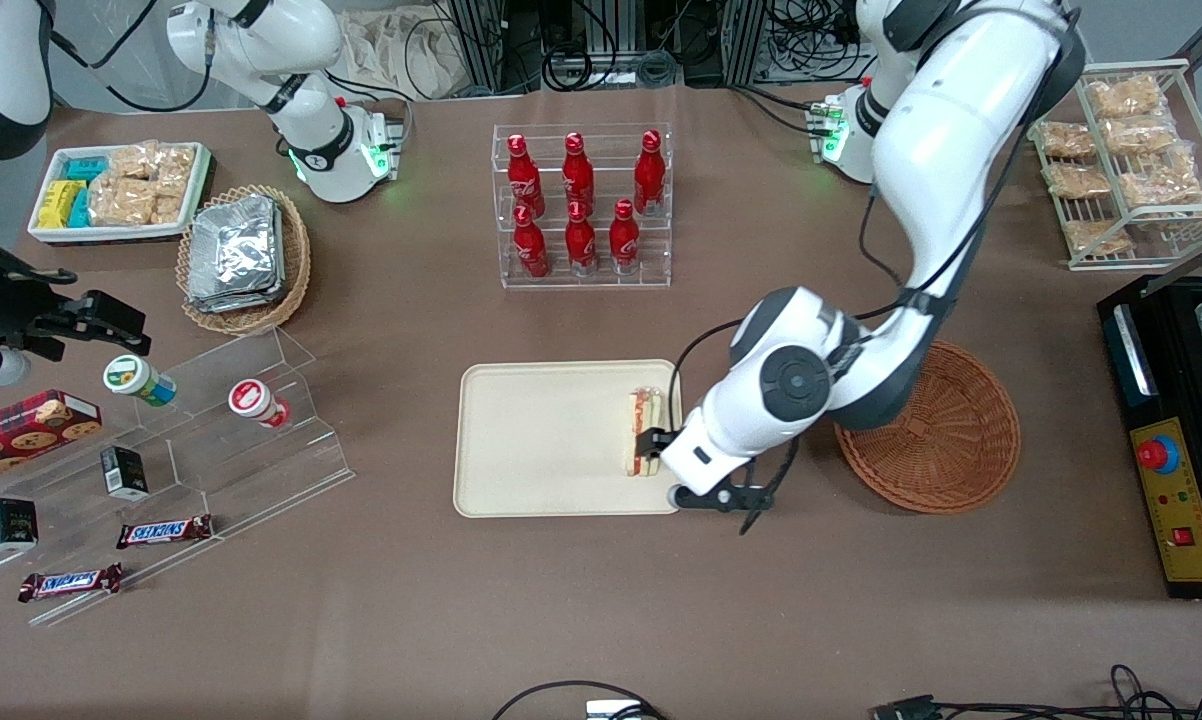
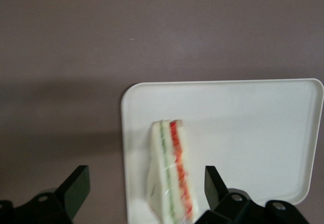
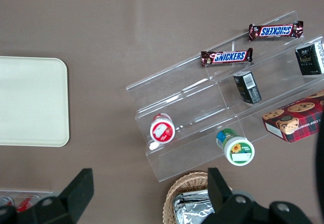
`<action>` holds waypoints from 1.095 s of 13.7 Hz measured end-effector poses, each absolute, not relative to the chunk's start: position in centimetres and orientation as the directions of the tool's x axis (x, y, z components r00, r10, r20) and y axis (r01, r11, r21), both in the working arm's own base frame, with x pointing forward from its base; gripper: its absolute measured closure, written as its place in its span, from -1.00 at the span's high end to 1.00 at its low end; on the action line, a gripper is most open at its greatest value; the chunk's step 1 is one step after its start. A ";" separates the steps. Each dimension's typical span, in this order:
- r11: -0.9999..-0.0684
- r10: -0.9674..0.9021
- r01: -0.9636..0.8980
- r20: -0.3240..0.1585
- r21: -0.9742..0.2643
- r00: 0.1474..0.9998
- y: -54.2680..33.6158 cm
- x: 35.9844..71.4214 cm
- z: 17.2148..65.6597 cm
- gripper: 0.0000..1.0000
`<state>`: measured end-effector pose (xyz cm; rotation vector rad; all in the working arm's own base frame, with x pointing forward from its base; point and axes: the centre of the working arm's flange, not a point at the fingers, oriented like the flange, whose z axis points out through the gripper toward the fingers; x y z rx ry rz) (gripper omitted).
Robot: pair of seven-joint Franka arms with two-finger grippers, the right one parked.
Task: Place sandwich from basket to tray
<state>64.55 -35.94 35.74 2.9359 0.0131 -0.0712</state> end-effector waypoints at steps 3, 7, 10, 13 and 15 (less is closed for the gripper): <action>-0.990 0.073 0.083 -0.082 0.118 0.994 -28.5 65.1 42.9 1.00; -0.989 0.146 0.146 -0.072 0.001 0.987 -19.1 64.8 50.1 1.00; -0.990 0.128 0.123 -0.089 -0.063 0.988 -16.8 62.5 54.2 1.00; -0.994 0.060 0.049 -0.122 -0.096 0.991 -13.8 60.4 57.7 1.00; -0.995 0.016 0.001 -0.144 -0.103 0.989 -10.8 59.3 59.6 1.00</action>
